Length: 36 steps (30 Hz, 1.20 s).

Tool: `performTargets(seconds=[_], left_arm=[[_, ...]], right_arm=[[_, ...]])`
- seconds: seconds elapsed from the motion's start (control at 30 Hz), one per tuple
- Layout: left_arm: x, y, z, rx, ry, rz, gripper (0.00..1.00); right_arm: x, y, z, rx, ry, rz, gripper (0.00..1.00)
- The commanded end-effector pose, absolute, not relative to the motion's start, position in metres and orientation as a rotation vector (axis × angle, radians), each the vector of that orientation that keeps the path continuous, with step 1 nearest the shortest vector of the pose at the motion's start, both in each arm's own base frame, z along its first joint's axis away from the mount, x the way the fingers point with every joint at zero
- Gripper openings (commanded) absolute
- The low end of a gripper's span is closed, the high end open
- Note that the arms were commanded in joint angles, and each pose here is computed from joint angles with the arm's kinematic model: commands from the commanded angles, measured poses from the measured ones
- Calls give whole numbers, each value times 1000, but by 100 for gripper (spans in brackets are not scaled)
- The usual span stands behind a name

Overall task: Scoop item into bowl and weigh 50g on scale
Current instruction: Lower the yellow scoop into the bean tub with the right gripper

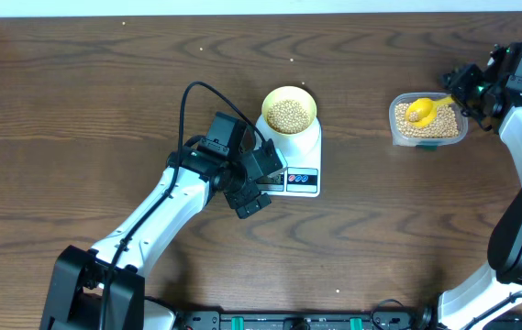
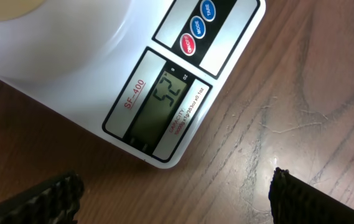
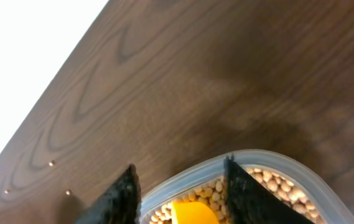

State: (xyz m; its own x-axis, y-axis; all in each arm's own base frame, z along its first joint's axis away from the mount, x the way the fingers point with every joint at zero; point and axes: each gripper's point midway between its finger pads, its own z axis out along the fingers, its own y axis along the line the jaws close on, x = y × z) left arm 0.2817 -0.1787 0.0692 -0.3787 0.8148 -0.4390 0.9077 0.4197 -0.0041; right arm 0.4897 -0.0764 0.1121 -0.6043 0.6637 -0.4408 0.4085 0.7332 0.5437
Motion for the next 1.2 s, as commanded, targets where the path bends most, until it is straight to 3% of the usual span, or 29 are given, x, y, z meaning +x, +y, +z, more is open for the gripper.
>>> performTargets(seconds=[0.0, 0.07, 0.1, 0.37, 0.7, 1.17], left_arm=[[282, -177, 69, 1483, 2306, -335, 98], [282, -177, 69, 1483, 2306, -335, 98], [282, -177, 69, 1483, 2306, -336, 98], [282, -177, 69, 1483, 2306, -336, 98], [282, -177, 69, 1483, 2306, -336, 98], [282, -177, 69, 1483, 2306, -336, 98]], right_arm=[[487, -90, 117, 747, 2291, 460, 76], [486, -101, 118, 735, 2287, 427, 98], [485, -107, 118, 741, 2284, 403, 99], [481, -144, 121, 804, 2241, 298, 99], [507, -119, 146, 658, 2154, 403, 99], [507, -114, 145, 654, 2162, 400, 99]])
